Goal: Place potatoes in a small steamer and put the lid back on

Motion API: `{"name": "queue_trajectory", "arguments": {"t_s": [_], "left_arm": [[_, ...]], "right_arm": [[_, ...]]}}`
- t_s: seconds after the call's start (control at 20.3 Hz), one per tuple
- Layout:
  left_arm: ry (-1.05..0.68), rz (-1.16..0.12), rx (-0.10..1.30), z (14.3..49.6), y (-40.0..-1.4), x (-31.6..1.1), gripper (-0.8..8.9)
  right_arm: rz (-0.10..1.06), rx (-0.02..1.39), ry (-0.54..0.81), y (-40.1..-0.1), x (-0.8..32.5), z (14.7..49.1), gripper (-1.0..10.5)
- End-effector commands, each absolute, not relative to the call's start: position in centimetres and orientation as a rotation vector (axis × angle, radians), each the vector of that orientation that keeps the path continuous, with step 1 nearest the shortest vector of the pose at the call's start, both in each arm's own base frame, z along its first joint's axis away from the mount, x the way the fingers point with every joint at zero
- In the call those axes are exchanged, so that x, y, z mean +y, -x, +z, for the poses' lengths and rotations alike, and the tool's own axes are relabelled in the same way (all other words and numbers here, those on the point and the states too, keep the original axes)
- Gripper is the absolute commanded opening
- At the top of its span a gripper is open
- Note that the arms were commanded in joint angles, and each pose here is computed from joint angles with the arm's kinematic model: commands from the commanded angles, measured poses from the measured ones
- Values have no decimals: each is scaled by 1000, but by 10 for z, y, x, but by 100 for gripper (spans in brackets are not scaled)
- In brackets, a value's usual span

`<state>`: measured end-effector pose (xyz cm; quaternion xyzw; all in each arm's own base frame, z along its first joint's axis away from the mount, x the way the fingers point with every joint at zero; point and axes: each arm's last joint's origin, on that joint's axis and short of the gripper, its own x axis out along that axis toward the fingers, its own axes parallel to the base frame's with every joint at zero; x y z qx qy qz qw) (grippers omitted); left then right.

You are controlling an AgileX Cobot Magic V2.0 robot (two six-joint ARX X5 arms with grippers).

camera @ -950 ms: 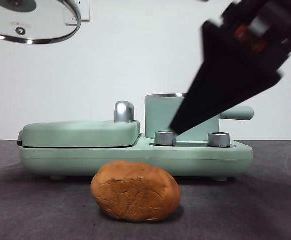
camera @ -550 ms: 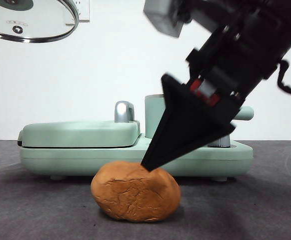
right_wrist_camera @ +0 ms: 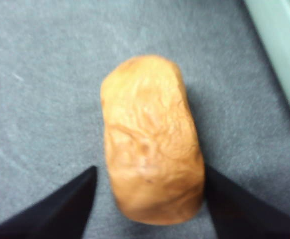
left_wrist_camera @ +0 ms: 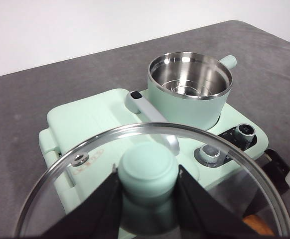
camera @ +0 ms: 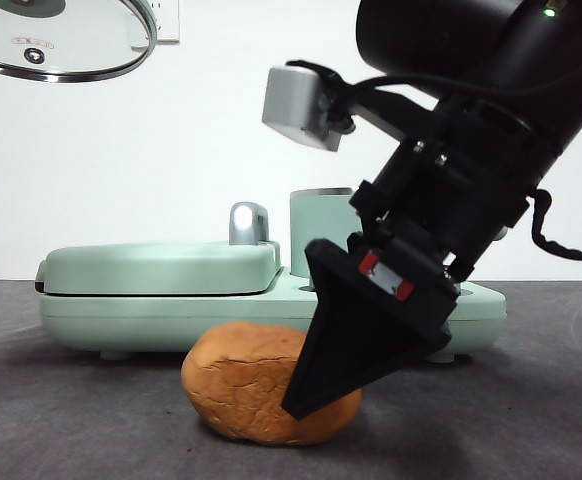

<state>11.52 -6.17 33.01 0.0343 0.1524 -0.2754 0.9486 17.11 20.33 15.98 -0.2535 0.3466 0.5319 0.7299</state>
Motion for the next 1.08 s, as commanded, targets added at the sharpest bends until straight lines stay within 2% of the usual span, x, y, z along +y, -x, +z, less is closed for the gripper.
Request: {"name": "queue_trajectory", "arguments": {"t_s": [0.05, 0.2, 0.34, 0.54, 0.64, 0.84, 1.08], "left_arm": [[-58, -565, 262, 338, -114, -62, 15], [-57, -565, 261, 338, -114, -62, 15], [-57, -565, 258, 338, -114, -61, 15], [-56, -565, 256, 339, -113, -61, 15], [-56, -565, 257, 339, -113, -61, 15], [-57, -565, 257, 338, -113, -61, 15], [-57, -565, 257, 338, -113, -61, 15]], "right_arm": [[1172, 760, 543, -172, 209, 161, 183], [1146, 789, 486, -172, 208, 163, 168], [1120, 803, 430, -166, 201, 182, 168], [1024, 890, 383, -155, 181, 229, 167], [926, 905, 371, -155, 170, 258, 167], [767, 882, 295, -170, 154, 318, 168], [682, 807, 231, -203, 149, 356, 168]]}}
